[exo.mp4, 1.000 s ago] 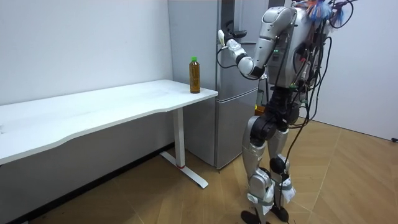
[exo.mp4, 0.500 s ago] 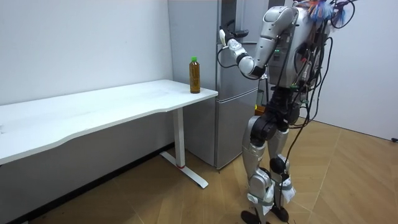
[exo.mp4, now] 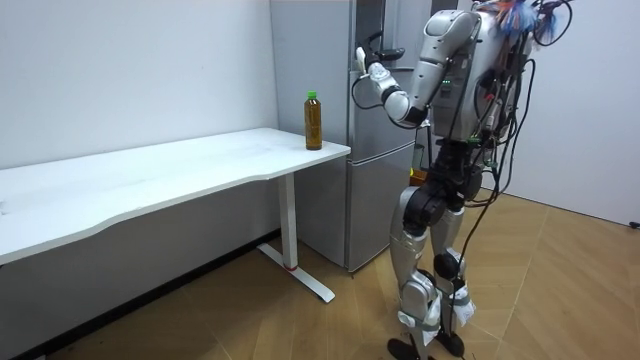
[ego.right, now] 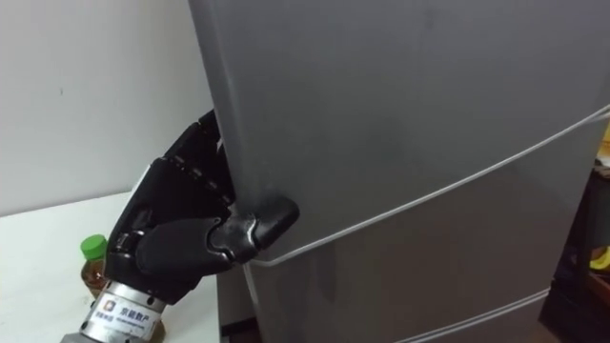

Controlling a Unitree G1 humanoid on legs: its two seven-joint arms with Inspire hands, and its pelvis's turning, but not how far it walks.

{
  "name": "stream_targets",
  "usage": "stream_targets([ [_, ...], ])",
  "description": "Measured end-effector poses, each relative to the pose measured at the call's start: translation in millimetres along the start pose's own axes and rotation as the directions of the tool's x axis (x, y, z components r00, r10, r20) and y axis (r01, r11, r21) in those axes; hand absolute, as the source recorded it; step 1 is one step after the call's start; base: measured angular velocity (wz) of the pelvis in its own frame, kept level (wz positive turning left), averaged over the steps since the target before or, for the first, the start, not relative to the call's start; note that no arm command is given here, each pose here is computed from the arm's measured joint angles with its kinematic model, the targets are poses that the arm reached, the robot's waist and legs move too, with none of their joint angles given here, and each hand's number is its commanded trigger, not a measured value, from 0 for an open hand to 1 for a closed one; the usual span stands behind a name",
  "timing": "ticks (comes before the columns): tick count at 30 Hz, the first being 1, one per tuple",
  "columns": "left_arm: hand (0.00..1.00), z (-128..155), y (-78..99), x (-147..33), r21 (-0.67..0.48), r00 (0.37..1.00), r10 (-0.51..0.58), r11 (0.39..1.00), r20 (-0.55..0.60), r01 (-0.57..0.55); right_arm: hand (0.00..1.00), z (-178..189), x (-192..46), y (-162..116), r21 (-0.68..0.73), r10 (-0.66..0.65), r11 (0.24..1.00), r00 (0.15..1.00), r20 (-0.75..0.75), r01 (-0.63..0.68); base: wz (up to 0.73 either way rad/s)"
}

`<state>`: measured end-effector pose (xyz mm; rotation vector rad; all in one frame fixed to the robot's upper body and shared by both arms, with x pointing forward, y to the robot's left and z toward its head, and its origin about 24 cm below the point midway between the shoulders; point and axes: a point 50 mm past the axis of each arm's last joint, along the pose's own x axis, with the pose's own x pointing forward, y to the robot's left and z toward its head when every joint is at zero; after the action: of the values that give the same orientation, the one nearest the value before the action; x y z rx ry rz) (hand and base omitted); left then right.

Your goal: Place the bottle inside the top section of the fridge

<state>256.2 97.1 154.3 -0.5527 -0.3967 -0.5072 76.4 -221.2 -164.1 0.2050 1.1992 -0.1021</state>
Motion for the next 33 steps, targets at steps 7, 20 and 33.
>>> stream_targets([
  [7,0.00,-4,-6.5,0.3,-0.034,0.999,-0.034,0.999,-0.011,0.033,0.00,0,0,0,0.004,0.008,1.000,1.000,0.000,-0.008,0.00],
  [20,0.00,-6,-9.6,0.4,-0.041,0.999,-0.050,0.998,-0.009,0.050,0.00,2,-1,-3,0.005,0.000,1.000,1.000,0.003,0.000,0.00],
  [33,0.00,-7,-10.9,0.3,-0.063,0.998,-0.055,0.997,-0.014,0.054,0.00,5,-3,-14,-0.007,-0.027,1.000,1.000,0.009,0.027,-0.04],
])
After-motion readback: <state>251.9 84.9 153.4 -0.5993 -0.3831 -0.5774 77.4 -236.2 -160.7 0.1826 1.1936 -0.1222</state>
